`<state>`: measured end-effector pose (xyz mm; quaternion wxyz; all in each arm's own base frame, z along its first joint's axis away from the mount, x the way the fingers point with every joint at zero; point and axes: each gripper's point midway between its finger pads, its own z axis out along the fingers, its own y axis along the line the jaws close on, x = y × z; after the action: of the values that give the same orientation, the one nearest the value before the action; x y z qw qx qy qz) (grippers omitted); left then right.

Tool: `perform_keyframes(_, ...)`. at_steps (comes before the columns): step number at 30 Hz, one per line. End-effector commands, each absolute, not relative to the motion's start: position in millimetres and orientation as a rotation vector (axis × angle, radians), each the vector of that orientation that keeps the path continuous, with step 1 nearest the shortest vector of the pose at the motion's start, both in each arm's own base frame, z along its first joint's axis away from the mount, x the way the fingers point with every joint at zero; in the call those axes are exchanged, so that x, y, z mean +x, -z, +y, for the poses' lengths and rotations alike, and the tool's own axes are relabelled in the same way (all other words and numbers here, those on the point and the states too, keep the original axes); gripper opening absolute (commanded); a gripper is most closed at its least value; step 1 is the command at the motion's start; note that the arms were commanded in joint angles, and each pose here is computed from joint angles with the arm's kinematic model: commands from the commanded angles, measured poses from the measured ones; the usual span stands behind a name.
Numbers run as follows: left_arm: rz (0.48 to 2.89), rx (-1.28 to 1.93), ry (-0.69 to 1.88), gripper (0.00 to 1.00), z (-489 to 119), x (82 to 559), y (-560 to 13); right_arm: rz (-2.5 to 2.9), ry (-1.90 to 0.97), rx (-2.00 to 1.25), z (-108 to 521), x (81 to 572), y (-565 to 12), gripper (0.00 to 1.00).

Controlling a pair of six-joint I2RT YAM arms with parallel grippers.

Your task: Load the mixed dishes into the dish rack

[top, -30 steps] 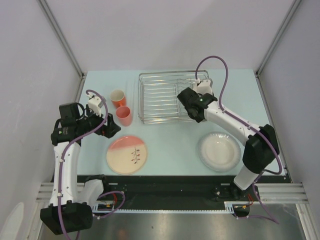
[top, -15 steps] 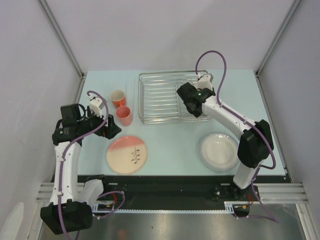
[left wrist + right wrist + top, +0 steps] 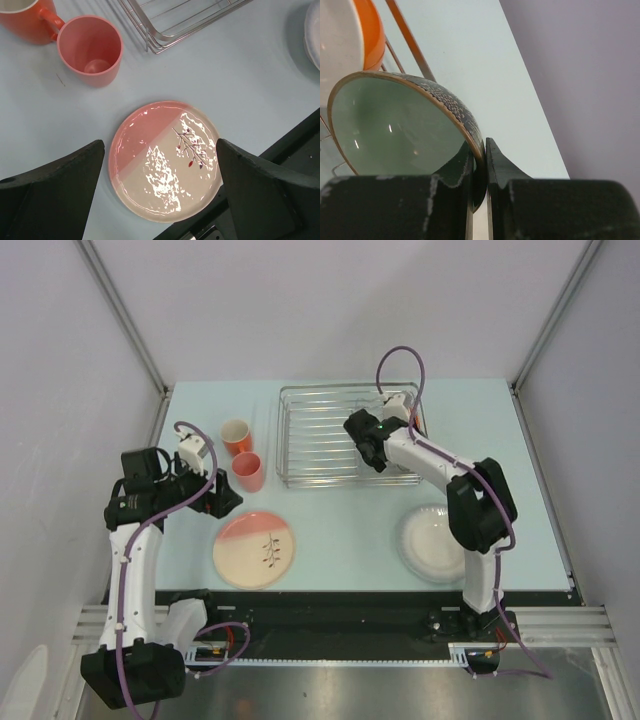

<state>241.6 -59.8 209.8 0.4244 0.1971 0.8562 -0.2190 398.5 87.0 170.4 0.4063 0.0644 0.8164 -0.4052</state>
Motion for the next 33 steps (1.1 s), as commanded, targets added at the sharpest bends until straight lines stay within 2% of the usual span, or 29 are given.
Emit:
perform_keyframes(1, 2.111, 0.521, 0.547, 1.00, -61, 244, -214, 1.968, 1.066, 0.189, 92, 406, -178, 0.00)
perform_keyframes(10, 2.107, 0.523, 0.533, 1.00, -59, 247, -217, 2.039, 1.098, 0.104, 107, 399, -137, 0.00)
perform_keyframes(13, 2.102, 0.525, 0.541, 1.00, -60, 247, -219, 2.064, 1.063, 0.124, 106, 397, -139, 0.13)
perform_keyframes(16, 2.099, 0.523, 0.552, 1.00, -61, 249, -220, 2.105, 0.977, 0.133, 108, 394, -148, 0.53)
perform_keyframes(17, 2.102, 0.521, 0.556, 1.00, -61, 249, -219, 2.119, 0.948, 0.139, 107, 393, -150, 0.70)
perform_keyframes(19, 2.101, 0.519, 0.553, 1.00, -61, 250, -220, 2.163, 0.836, 0.158, 110, 389, -155, 0.83)
perform_keyframes(20, 2.103, 0.515, 0.550, 1.00, -60, 250, -220, 2.176, 0.790, 0.179, 109, 389, -159, 0.96)
perform_keyframes(22, 2.101, 0.525, 0.531, 1.00, -59, 250, -220, 2.216, 0.674, 0.207, 112, 381, -167, 0.99)
perform_keyframes(26, 2.084, 0.567, 0.473, 1.00, -63, 254, -226, 2.233, 0.524, 0.308, 103, 353, -184, 1.00)
perform_keyframes(29, 2.081, 0.642, 0.454, 1.00, -81, 258, -230, 2.232, 0.443, 0.513, 73, 322, -189, 0.99)
perform_keyframes(33, 2.053, 0.817, 0.491, 1.00, -129, 255, -228, 2.295, 0.354, 0.732, 38, 280, -163, 0.98)
